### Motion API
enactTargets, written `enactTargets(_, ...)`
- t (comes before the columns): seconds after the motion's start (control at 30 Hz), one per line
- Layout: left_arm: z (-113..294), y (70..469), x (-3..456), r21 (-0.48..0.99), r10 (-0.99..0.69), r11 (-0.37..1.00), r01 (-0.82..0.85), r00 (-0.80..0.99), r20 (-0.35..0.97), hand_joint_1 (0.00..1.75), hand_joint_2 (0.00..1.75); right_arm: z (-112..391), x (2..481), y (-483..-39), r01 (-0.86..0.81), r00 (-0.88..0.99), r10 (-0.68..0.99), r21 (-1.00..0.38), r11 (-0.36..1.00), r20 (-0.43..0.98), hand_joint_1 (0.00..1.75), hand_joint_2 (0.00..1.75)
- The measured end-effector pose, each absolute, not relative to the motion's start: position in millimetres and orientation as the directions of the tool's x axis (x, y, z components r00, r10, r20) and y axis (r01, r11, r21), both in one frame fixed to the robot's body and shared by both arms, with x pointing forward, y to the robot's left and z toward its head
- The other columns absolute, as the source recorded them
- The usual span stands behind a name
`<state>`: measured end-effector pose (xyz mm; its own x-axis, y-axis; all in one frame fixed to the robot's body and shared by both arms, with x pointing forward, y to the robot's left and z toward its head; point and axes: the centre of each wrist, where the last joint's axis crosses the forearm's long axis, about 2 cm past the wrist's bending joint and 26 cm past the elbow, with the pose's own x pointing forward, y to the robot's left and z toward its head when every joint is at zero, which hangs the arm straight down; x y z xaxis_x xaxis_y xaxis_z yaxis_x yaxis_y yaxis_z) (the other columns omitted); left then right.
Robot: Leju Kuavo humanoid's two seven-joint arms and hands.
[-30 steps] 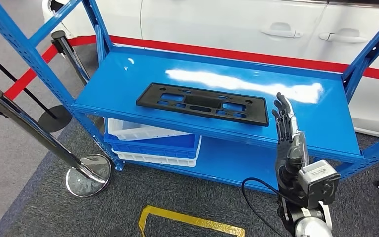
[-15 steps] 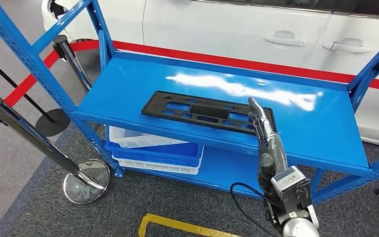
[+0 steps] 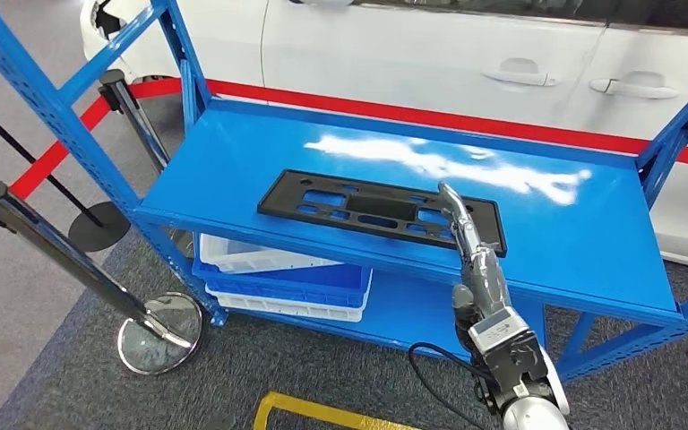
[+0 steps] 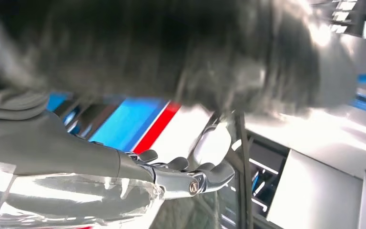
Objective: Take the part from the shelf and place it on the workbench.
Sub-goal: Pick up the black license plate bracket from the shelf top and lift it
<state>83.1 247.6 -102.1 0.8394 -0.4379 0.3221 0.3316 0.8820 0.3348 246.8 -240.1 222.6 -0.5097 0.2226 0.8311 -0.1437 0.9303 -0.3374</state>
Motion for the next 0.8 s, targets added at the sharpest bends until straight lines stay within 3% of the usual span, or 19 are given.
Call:
enactTargets(0.07, -102.0, 247.6, 83.3, 0.335, -0.448, 0.877, 0.344, 0.838, 0.312, 0.00, 0.00, 223.9, 248.5, -235.5, -0.110, -0.532, 0.310, -0.427, 0.897, 0.788, 0.00, 1.75)
enactTargets(0.4, -101.4, 245.1, 85.3, 0.357, -0.505, 0.845, 0.397, 0.812, 0.292, 0.00, 0.00, 232.2, 260.3, -194.5, -0.132, -0.617, 0.373, -0.559, 0.819, 0.693, 0.00, 1.75)
enactTargets(0.8, -97.4, 234.4, 98.7, 0.362, -0.524, 0.838, 0.407, 0.786, 0.329, 0.00, 0.00, 235.1, 319.6, -120.1, -0.157, -0.712, 0.383, -0.666, 0.729, 0.588, 0.00, 1.75)
